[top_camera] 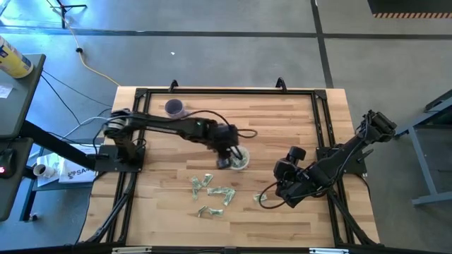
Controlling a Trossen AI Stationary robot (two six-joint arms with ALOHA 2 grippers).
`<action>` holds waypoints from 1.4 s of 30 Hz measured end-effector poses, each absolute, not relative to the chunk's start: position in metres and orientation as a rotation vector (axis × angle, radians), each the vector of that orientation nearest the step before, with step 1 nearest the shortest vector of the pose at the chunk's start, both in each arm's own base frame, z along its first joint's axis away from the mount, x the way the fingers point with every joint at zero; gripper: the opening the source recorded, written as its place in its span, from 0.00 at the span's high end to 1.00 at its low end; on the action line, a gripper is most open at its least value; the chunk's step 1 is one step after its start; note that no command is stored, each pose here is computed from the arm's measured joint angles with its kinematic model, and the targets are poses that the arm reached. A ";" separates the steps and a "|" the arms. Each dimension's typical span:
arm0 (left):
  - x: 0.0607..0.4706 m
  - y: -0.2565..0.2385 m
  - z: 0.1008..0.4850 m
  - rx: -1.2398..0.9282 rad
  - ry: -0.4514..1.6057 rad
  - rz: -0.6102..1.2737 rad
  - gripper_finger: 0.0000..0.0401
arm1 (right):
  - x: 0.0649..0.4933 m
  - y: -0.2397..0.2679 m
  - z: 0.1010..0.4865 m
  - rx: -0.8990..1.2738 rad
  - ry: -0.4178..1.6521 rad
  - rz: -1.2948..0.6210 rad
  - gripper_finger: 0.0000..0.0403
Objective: Pick and place Stevia / Truvia into bins
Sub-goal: Put the stevia packet into the transparent container
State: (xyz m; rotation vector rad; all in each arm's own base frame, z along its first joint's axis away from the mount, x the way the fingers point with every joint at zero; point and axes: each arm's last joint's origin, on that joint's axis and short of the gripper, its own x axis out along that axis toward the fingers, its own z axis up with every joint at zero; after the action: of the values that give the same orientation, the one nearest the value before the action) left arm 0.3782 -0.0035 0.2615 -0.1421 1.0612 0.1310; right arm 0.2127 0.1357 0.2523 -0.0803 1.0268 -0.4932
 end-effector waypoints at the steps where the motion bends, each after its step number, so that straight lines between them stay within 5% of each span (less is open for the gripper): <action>1: 0.368 -0.007 0.267 -0.158 1.114 0.142 0.49 | 0.213 0.136 0.252 -0.088 1.031 -0.488 0.27; 8: 0.304 -0.062 0.280 -0.085 1.304 0.109 0.49 | 0.217 0.133 0.250 -0.188 1.044 -0.432 0.27; 12: 0.297 -0.085 0.250 -0.131 1.243 0.067 0.52 | 0.224 0.128 0.231 -0.179 1.067 -0.362 0.27; 18: 0.300 -0.079 0.196 -0.376 1.166 0.252 0.53 | 0.225 0.125 0.215 -0.090 1.073 -0.362 0.27; 32: 0.309 -0.076 0.149 -0.523 1.213 0.381 0.31 | 0.229 0.122 0.216 -0.020 1.034 -0.416 0.27; 37: 0.308 -0.078 0.142 -0.485 1.241 0.407 0.40 | 0.232 0.117 0.216 -0.008 1.035 -0.435 0.27; 42: 0.310 -0.074 0.141 -0.377 1.195 0.437 0.62 | 0.233 0.114 0.216 -0.004 1.028 -0.447 0.27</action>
State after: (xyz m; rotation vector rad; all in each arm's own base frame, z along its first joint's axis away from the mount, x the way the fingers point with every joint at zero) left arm 0.3097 -0.0742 0.1413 -0.3771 1.1952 0.4368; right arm 0.2332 0.1145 0.2157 -0.0039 1.0282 -0.4475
